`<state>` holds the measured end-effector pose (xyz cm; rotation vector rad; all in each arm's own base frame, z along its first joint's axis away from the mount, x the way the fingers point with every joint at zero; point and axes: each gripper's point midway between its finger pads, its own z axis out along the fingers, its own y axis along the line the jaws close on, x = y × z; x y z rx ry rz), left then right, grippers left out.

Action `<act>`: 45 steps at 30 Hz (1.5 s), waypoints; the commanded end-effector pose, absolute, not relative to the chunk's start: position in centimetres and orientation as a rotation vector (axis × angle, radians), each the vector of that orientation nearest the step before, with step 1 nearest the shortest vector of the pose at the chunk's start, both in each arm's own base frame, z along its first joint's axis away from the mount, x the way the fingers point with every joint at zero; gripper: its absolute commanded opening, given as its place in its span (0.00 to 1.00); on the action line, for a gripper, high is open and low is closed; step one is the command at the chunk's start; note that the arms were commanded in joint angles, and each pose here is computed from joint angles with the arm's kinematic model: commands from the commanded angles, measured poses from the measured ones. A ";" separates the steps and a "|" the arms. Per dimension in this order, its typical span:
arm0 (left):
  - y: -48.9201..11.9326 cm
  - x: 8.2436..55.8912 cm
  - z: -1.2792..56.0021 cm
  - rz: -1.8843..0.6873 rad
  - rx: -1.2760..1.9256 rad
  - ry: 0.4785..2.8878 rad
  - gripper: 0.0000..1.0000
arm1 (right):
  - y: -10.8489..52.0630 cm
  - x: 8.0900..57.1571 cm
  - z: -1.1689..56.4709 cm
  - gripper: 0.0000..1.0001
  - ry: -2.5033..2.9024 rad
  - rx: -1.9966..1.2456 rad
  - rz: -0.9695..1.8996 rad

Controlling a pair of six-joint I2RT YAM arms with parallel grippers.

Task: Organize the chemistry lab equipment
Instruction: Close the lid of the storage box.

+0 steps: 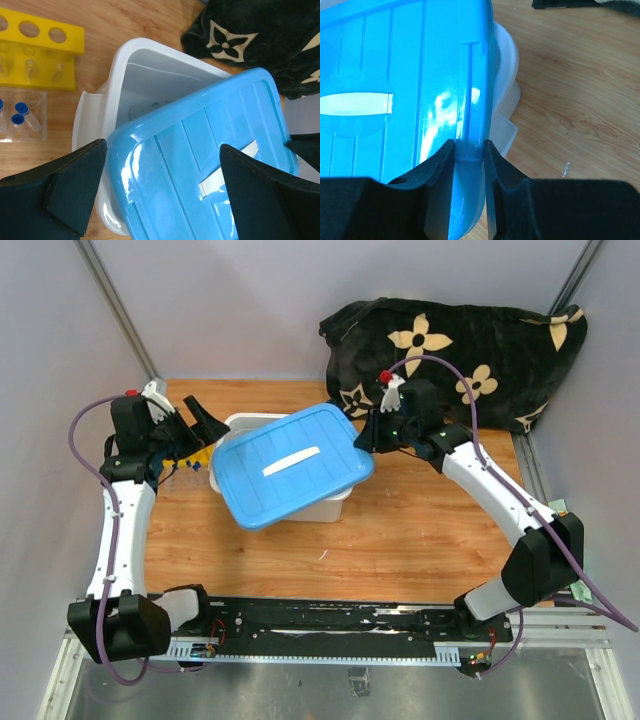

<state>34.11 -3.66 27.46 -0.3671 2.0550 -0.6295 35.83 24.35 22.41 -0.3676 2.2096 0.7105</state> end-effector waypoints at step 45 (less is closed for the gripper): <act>-3.6 30.7 26.1 -0.484 -0.327 2.002 0.99 | 25.5 32.6 23.5 0.01 2.111 0.155 0.417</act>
